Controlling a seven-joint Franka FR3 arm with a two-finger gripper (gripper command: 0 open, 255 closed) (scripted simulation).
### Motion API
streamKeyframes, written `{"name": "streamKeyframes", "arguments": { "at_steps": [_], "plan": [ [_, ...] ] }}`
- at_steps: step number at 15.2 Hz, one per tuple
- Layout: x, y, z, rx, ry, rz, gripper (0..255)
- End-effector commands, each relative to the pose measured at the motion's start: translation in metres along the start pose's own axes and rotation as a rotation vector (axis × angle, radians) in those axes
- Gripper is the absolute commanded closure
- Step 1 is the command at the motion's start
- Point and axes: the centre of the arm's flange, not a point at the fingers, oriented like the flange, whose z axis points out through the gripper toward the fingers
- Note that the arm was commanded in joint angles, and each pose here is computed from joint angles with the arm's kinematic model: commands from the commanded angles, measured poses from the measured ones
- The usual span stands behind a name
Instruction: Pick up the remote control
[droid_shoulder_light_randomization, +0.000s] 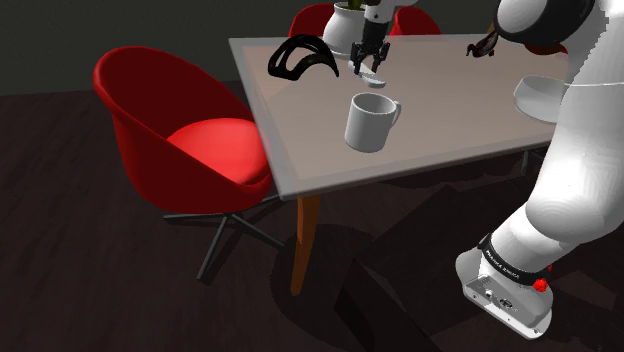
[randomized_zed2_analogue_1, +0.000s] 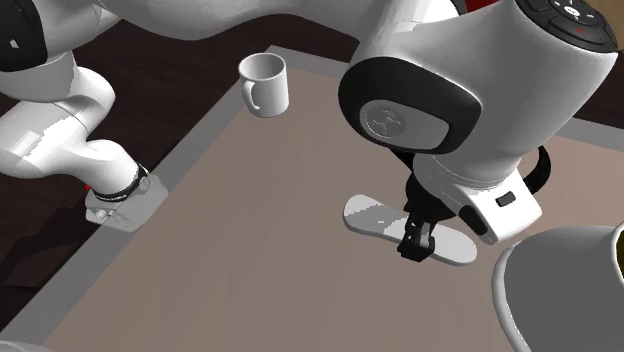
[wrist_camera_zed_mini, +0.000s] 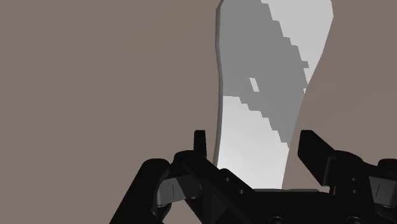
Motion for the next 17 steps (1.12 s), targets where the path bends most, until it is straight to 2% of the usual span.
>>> {"name": "streamKeyframes", "arguments": {
  "at_steps": [1, 17],
  "plan": [
    [0.0, 0.0, 0.0, 0.0, -0.001, 0.0, 255],
    [0.0, -0.001, -0.078, 0.0, -0.001, 0.0, 255]
  ]
}}
